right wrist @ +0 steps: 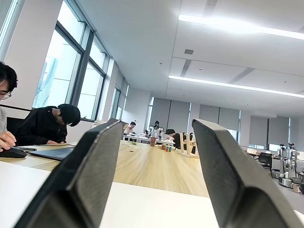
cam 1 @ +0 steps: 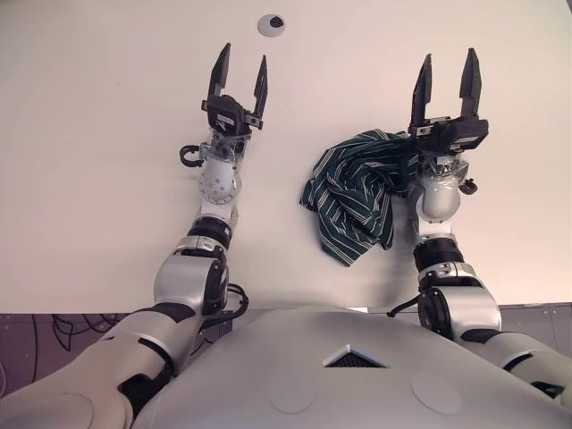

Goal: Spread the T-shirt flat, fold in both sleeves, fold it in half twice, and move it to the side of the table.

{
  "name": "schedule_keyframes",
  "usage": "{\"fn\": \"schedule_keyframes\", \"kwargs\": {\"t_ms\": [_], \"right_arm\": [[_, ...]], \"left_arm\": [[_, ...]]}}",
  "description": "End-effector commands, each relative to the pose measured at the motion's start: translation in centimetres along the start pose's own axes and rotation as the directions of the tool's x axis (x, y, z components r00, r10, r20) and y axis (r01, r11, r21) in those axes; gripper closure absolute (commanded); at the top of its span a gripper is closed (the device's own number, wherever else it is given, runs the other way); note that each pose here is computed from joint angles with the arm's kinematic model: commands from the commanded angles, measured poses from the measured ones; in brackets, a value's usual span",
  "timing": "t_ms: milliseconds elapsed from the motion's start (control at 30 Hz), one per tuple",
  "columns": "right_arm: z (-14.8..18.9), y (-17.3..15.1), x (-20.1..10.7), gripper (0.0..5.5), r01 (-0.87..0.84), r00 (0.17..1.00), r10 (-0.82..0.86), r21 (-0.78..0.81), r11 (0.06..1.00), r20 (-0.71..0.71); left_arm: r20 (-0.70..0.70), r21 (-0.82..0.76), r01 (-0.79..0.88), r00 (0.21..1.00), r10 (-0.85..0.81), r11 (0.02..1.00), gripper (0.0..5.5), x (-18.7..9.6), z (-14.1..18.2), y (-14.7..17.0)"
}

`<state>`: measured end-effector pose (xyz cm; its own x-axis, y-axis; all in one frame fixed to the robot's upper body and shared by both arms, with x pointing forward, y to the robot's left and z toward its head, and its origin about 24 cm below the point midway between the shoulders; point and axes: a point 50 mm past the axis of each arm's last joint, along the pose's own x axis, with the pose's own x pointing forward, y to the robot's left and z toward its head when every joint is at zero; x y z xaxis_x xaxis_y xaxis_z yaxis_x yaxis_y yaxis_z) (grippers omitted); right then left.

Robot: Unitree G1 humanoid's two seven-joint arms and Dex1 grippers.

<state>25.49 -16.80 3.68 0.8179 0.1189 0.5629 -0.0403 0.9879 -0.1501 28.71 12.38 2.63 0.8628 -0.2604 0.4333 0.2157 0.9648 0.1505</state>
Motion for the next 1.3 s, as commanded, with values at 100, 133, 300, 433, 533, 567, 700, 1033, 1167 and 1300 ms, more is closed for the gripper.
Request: {"fn": "schedule_keyframes", "kwargs": {"t_ms": [100, 133, 300, 433, 533, 567, 700, 1033, 1167, 1300], "right_arm": [[-1.5, 1.5, -3.6, 2.83, -0.012, 0.989, 0.017, 0.037, 0.999, -0.148], [-1.5, 1.5, -3.6, 2.83, -0.012, 0.989, 0.017, 0.037, 0.999, -0.148], [-1.5, 1.5, -3.6, 2.83, -0.013, 0.989, 0.018, 0.037, 0.999, -0.149], [-1.5, 1.5, -3.6, 2.83, -0.014, 0.989, 0.02, 0.038, 0.999, -0.149], [-1.5, 1.5, -3.6, 2.83, -0.014, 0.989, 0.02, 0.038, 0.999, -0.149], [-1.5, 1.5, -3.6, 2.83, -0.015, 0.989, 0.02, 0.038, 0.999, -0.149], [-1.5, 1.7, -3.6, 2.83, -0.023, 0.988, 0.029, 0.044, 0.999, -0.149], [-1.6, 2.8, -2.3, 2.83, -0.095, 0.986, 0.105, 0.083, 0.992, -0.128], [-1.8, 3.1, -2.0, 2.83, -0.104, 0.984, 0.115, 0.089, 0.991, -0.133], [0.3, 1.7, -1.3, 2.83, -0.2, 0.978, 0.204, 0.069, 0.977, -0.043]], "left_arm": [[-0.048, -0.018, -0.004, 0.999, 0.003, 1.0, 2.76, -1.2, -0.7, -0.5], [-0.048, -0.018, -0.004, 0.999, 0.003, 1.0, 2.76, -1.2, -0.7, -0.5], [-0.047, -0.018, -0.004, 0.999, 0.003, 1.0, 2.76, -1.2, -0.7, -0.5], [-0.047, -0.017, -0.006, 0.999, 0.005, 1.0, 2.76, -1.2, -0.7, -0.5], [-0.047, -0.017, -0.006, 0.999, 0.005, 1.0, 2.76, -1.2, -0.7, -0.5], [-0.047, -0.017, -0.006, 0.999, 0.005, 1.0, 2.76, -1.2, -0.7, -0.5], [-0.047, -0.013, -0.014, 0.999, 0.014, 1.0, 2.76, -1.5, -0.7, -0.3], [-0.025, 0.034, -0.085, 0.996, 0.086, 0.996, 2.76, -3.0, -0.4, 0.8], [-0.042, 0.017, -0.081, 0.996, 0.081, 0.997, 2.76, -3.0, -0.5, 0.7], [0.025, -0.132, 0.292, 0.956, -0.291, 0.947, 2.76, -3.1, 1.1, -4.0]]}}
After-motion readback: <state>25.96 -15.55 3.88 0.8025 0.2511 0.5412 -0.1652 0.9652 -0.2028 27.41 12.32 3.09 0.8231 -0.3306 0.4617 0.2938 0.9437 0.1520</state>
